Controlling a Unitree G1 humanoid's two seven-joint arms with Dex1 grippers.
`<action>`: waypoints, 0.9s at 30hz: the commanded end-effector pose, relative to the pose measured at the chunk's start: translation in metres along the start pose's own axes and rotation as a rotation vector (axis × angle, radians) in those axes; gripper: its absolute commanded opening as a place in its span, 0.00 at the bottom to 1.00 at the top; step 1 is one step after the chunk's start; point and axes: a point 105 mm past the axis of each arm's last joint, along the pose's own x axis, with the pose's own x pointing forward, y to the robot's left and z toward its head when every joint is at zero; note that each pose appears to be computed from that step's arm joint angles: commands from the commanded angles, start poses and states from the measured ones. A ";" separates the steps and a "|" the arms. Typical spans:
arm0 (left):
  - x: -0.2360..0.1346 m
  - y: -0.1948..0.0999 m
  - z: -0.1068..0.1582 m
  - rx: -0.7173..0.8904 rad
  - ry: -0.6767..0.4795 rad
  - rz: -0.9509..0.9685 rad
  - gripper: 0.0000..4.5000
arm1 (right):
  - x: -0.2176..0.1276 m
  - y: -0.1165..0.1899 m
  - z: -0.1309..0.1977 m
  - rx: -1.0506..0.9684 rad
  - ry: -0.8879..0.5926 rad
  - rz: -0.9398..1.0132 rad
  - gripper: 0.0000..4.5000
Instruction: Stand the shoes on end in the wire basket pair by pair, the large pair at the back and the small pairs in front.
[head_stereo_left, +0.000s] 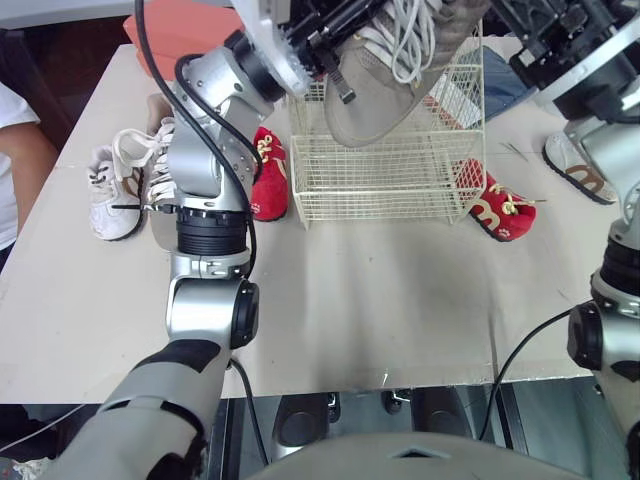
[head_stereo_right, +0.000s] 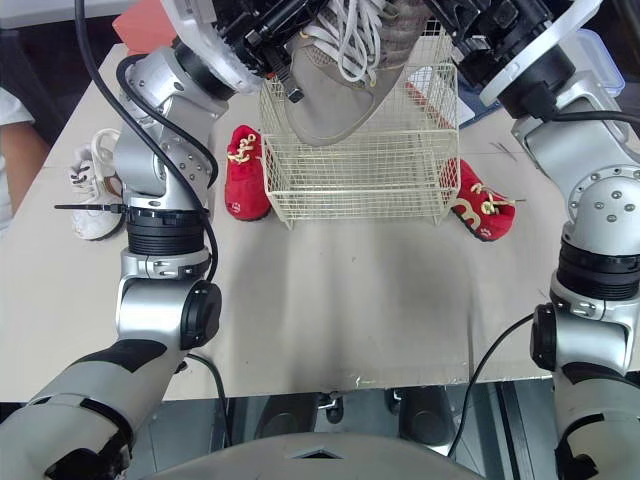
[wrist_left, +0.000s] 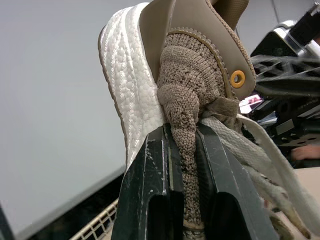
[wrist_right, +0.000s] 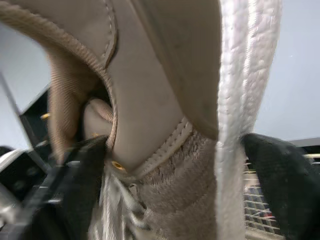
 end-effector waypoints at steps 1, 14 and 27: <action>0.005 -0.003 0.019 0.065 -0.081 0.004 0.02 | 0.001 0.002 0.009 -0.072 -0.043 -0.041 0.50; -0.002 -0.011 0.014 -0.008 -0.065 -0.021 0.02 | 0.008 -0.016 0.021 -0.285 -0.079 -0.173 0.05; -0.025 0.009 0.016 0.003 0.040 0.032 0.98 | 0.021 0.026 0.053 -0.272 -0.220 -0.043 0.05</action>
